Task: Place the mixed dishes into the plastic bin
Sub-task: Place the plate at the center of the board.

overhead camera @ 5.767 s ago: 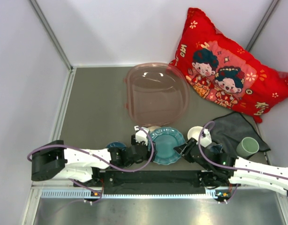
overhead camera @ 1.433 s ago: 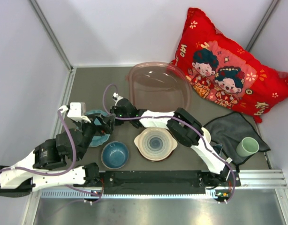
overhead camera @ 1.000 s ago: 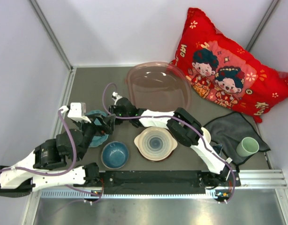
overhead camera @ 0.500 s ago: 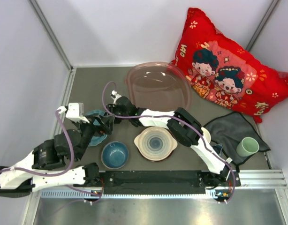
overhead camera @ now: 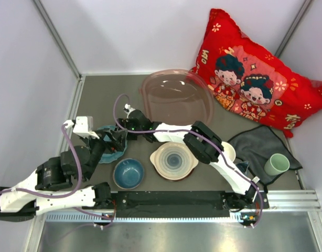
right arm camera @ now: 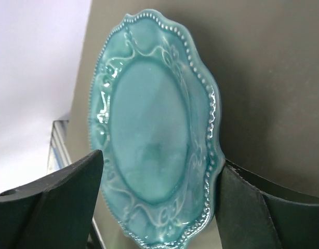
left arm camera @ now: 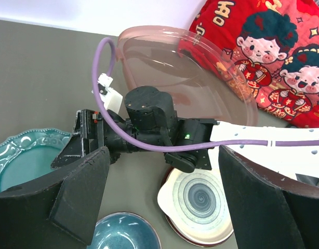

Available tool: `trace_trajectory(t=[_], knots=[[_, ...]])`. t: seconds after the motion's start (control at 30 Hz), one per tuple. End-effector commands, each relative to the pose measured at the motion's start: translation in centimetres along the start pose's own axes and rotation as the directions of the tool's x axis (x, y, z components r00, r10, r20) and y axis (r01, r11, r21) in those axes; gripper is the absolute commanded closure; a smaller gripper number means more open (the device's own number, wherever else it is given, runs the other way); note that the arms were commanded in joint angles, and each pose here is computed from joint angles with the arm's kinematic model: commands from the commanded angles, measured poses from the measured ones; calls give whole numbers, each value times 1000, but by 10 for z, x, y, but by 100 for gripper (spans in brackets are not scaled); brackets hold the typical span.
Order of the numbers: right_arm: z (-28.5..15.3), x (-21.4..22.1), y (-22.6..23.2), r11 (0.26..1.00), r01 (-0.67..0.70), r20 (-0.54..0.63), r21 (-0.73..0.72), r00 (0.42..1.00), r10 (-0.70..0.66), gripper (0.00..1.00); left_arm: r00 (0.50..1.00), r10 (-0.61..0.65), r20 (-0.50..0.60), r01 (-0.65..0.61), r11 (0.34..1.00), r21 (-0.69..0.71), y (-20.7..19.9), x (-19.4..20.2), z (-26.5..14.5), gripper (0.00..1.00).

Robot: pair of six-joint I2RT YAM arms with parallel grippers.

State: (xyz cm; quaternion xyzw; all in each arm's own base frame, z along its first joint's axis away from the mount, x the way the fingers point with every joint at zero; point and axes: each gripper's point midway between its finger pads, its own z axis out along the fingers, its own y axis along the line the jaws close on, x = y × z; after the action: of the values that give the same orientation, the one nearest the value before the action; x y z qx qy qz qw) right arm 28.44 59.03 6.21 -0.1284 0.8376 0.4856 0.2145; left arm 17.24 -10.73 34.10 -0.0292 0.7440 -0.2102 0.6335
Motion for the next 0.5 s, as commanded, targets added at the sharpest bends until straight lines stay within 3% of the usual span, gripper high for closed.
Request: trace_trajectory(t=[0.0, 0.47], knots=[[-4, -30, 31, 996, 79, 67, -48, 995, -75, 22, 1000, -14, 3, 14, 1000, 4, 0, 0, 0, 11], [-15, -37, 4, 958, 229, 61, 173, 968, -243, 20, 1000, -14, 2, 14, 1000, 7, -2, 1, 0, 11]])
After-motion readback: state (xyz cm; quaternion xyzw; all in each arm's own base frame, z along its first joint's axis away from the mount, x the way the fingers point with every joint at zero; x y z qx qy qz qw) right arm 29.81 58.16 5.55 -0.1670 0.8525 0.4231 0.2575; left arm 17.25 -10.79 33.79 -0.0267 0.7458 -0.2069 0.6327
